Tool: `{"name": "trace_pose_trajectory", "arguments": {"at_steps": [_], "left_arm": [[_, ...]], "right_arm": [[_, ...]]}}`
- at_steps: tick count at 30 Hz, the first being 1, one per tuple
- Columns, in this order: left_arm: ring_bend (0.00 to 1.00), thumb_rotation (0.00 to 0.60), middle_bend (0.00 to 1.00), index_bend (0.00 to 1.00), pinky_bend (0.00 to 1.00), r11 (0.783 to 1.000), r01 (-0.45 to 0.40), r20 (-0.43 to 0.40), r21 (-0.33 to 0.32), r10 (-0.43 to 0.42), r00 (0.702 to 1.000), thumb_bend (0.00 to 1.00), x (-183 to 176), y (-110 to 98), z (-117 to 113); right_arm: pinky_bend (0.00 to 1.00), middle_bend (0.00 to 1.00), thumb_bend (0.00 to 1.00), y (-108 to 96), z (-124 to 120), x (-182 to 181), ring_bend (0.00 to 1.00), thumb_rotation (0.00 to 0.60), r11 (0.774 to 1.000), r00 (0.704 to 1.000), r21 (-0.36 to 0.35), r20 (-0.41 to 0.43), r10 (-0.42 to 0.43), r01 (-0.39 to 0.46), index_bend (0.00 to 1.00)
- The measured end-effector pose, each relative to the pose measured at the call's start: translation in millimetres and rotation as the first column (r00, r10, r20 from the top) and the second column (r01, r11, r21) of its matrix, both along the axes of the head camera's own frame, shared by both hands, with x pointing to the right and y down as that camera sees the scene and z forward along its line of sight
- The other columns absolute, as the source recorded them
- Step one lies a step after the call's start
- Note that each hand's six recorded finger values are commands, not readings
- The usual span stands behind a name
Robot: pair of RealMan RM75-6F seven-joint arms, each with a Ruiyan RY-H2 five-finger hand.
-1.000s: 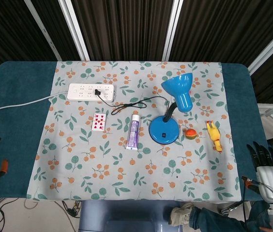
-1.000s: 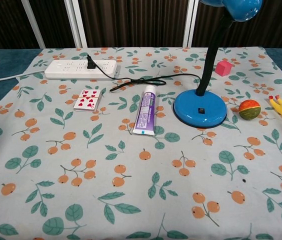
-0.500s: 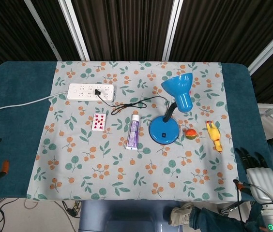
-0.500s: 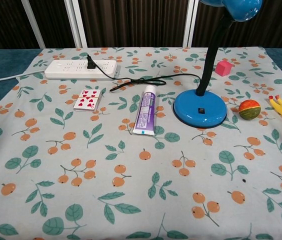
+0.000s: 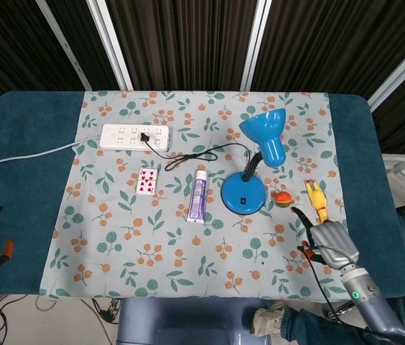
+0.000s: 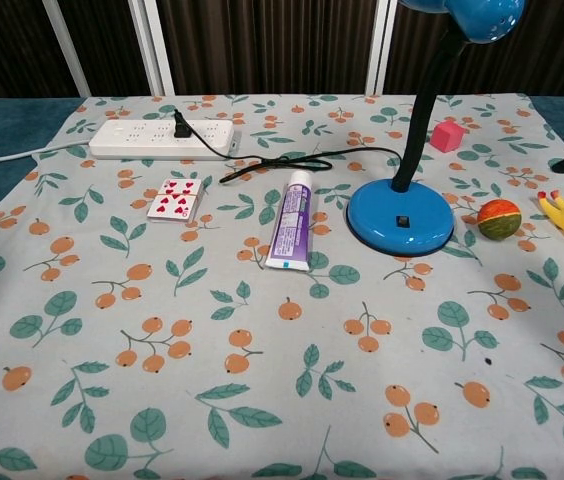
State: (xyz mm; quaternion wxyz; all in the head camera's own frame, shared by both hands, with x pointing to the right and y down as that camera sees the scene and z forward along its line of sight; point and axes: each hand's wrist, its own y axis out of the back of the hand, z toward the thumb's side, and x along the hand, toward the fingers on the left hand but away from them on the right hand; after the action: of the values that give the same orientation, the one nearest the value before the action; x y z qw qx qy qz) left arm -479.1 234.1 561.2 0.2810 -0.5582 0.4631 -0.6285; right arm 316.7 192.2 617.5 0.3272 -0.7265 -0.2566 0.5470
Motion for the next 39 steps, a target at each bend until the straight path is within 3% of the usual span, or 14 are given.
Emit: {"name": "trace_pose_trajectory", "arguments": {"at_steps": [9,18,39], "left_arm": [[0.00,0.600,0.04,0.16,0.04,1.000,-0.002,0.006,-0.006,0.002,1.000,0.42,-2,-1,1],[0.00,0.600,0.04,0.16,0.04,1.000,-0.001,0.007,-0.007,0.001,1.000,0.42,-2,-2,2],[0.00,0.600,0.04,0.16,0.04,1.000,0.005,0.010,-0.007,-0.005,1.000,0.42,-4,-3,2]], "right_arm": [[0.66,0.73,0.56,-15,37,-51,0.86,0.600,0.995,0.998,-0.074,0.016,-0.066,0.067,0.02],[0.74,0.76,0.56,-23,71,-80,0.88,0.600,0.989,0.998,-0.130,0.005,-0.069,0.069,0.01],[0.87,0.76,0.56,-29,91,-93,0.88,0.600,0.986,0.998,-0.159,-0.032,-0.060,0.055,0.01]]}}
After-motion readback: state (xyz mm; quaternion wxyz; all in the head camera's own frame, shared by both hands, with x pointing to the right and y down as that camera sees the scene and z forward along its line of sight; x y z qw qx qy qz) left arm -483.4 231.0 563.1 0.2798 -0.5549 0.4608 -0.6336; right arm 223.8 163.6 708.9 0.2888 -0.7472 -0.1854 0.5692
